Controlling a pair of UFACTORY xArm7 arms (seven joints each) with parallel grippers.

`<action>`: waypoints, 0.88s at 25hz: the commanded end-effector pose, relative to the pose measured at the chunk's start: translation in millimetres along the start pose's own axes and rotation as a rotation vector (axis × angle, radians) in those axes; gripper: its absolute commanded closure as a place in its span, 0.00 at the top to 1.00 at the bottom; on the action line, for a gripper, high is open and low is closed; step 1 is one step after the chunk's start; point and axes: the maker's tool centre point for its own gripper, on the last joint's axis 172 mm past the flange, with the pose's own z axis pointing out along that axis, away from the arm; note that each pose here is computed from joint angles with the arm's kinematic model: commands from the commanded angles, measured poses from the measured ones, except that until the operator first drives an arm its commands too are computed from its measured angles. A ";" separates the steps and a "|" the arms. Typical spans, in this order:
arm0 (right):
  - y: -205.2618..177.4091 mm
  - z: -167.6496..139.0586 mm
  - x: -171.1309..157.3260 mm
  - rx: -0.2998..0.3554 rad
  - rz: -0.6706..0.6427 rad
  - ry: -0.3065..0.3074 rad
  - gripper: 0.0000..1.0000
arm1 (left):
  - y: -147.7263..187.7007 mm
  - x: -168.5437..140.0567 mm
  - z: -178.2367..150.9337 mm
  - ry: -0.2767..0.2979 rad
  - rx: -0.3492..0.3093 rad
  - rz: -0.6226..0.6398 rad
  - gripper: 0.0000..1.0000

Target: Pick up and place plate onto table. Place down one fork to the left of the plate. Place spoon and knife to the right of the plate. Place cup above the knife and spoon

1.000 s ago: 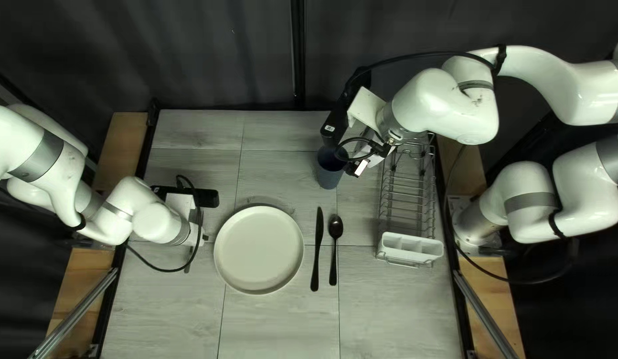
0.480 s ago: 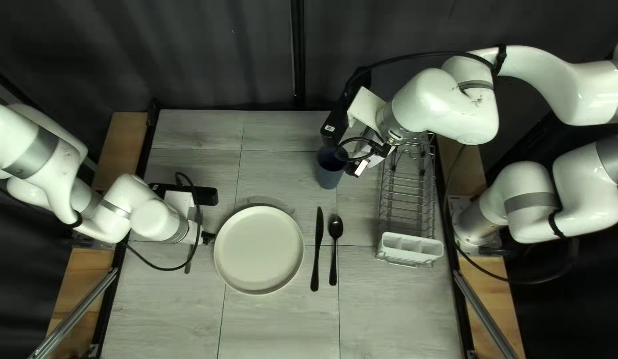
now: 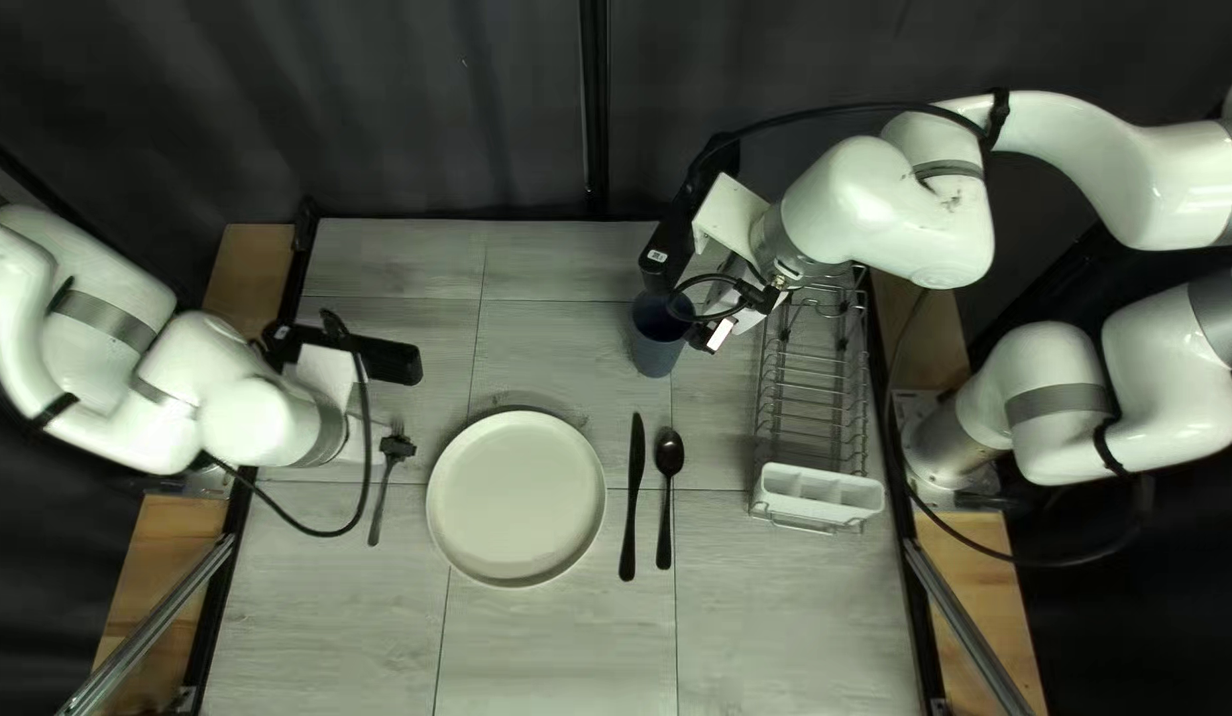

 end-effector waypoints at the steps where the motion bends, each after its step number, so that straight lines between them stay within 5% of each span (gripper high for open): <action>1: 0.0 0.0 0.0 0.000 0.000 0.000 1.00 | -2.0 28.3 -48.8 0.056 -0.048 0.134 1.00; 6: 0.0 0.0 0.0 0.000 0.000 0.000 1.00 | -26.7 55.0 -91.7 0.076 -0.103 0.270 1.00; 22: 0.0 0.0 0.0 0.000 0.000 0.000 1.00 | -26.7 55.0 -91.7 0.076 -0.103 0.270 1.00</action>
